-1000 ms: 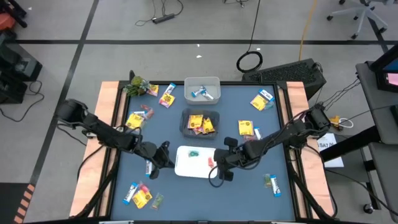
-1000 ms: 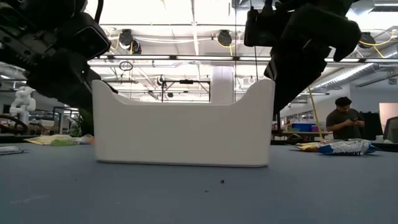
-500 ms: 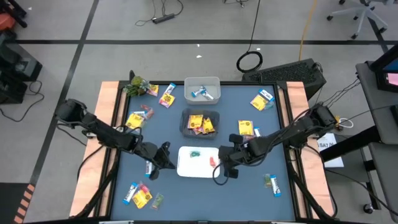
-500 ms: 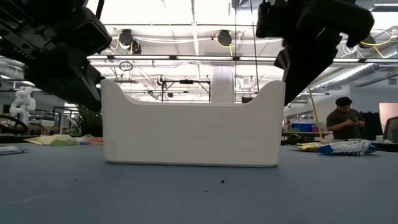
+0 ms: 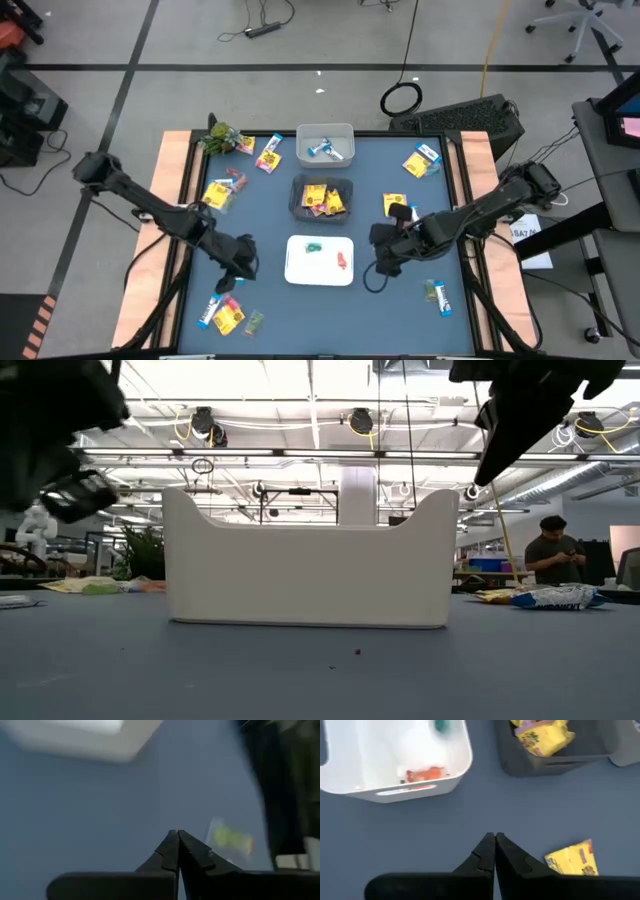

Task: Sort candy
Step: Put the white chocolate bar into the gray bin, then put the yellow candy into the black bin

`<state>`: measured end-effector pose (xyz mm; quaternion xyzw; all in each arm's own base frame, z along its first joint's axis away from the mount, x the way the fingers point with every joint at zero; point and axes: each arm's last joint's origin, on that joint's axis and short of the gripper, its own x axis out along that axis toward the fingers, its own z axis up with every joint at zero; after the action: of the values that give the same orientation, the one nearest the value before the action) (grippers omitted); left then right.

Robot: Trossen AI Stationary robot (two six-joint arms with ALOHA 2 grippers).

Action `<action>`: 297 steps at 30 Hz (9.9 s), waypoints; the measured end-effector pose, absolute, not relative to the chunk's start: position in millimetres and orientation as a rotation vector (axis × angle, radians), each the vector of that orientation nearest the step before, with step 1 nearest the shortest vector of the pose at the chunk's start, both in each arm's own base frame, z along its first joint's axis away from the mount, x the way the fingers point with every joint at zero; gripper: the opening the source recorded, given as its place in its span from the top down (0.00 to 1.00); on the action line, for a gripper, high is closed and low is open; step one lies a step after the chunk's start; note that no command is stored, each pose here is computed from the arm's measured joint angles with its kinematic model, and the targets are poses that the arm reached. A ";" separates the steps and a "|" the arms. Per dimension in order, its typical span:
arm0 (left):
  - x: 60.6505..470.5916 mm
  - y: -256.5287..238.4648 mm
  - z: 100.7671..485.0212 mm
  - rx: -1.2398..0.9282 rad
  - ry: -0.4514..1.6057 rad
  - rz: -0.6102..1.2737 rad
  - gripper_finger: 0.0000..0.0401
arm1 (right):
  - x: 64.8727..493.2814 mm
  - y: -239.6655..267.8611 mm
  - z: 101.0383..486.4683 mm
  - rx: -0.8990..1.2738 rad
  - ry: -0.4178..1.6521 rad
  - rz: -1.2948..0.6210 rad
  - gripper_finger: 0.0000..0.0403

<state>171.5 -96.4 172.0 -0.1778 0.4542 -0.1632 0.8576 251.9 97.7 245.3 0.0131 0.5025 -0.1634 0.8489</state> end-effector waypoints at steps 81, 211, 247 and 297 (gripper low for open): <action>166.7 -131.1 172.2 -0.099 1.186 -0.312 0.51 | 249.6 96.6 244.6 -0.028 1.049 -0.392 1.00; 230.3 -86.5 165.2 0.337 1.572 0.034 0.83 | 250.2 96.8 244.7 -0.024 1.044 -0.390 1.00; 275.5 136.5 285.6 0.298 0.838 0.514 0.99 | 250.2 96.8 244.7 -0.036 1.046 -0.384 1.00; 321.6 188.7 250.7 0.177 0.535 0.340 0.89 | 223.0 79.3 166.1 0.009 0.899 -0.359 1.00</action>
<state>321.6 188.7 250.7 0.0869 0.2629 0.1667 0.9463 223.0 79.3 166.1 0.0044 0.4320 -0.1724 0.8852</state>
